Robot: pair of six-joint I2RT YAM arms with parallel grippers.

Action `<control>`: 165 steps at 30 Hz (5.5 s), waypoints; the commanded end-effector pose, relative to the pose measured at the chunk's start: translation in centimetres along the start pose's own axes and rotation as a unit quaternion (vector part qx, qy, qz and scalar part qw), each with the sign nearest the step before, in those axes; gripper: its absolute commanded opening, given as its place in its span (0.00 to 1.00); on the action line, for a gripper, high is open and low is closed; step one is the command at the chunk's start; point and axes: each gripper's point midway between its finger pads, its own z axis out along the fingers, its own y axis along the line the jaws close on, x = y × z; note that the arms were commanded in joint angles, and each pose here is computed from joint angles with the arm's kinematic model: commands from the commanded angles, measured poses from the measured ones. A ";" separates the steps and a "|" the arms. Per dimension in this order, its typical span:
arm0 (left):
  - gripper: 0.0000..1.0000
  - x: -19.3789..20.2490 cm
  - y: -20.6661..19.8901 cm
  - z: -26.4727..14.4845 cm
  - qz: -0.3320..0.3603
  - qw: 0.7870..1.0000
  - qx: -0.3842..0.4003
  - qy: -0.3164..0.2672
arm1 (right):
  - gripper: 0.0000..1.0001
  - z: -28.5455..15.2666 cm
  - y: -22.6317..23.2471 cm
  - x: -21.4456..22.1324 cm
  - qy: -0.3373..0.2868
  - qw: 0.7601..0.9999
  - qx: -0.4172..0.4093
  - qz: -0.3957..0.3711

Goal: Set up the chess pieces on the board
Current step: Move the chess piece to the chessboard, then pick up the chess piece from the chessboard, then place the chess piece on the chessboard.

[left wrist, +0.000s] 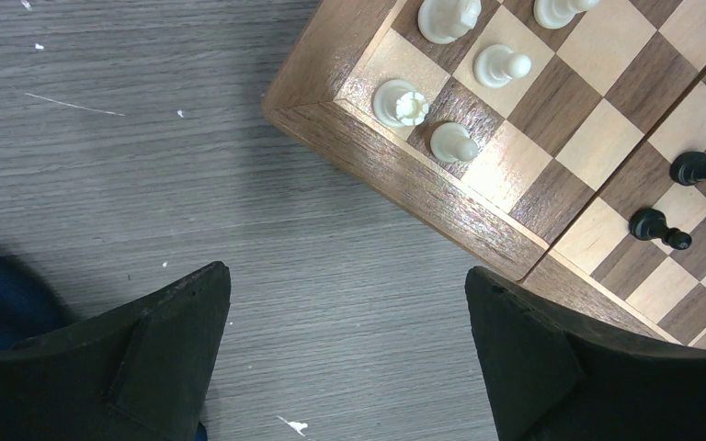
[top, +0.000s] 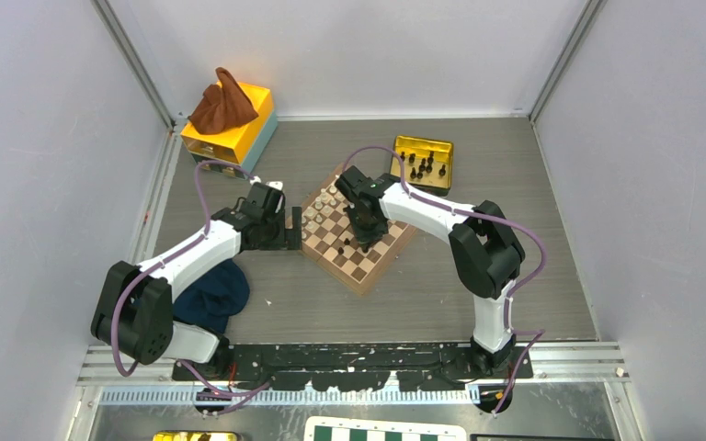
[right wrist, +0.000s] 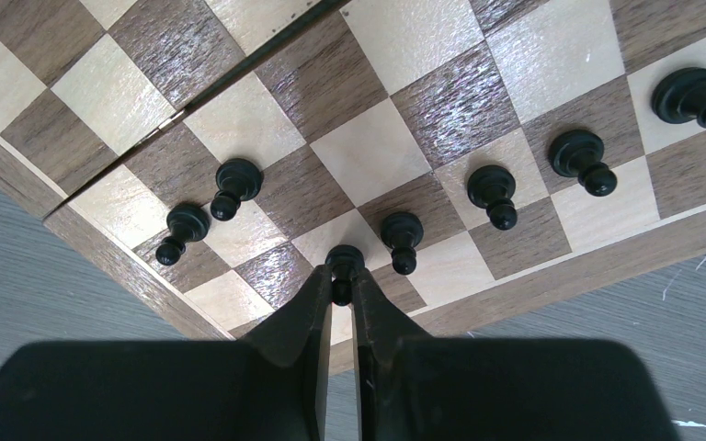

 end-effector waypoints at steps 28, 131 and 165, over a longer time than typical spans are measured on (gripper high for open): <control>1.00 -1.4 -0.7 0.0 -0.007 1.000 0.014 -0.020 | 0.36 -3.1 1.4 -2.7 -0.049 0.999 -0.017 -0.007; 1.00 -1.2 -1.0 0.3 -0.007 1.000 0.019 -0.013 | 0.08 -3.0 3.6 -0.1 -0.055 0.997 -0.017 -0.041; 1.00 -1.1 -0.9 0.4 -0.007 1.000 0.017 -0.011 | 0.11 -1.5 3.5 0.4 -0.044 0.998 -0.013 -0.044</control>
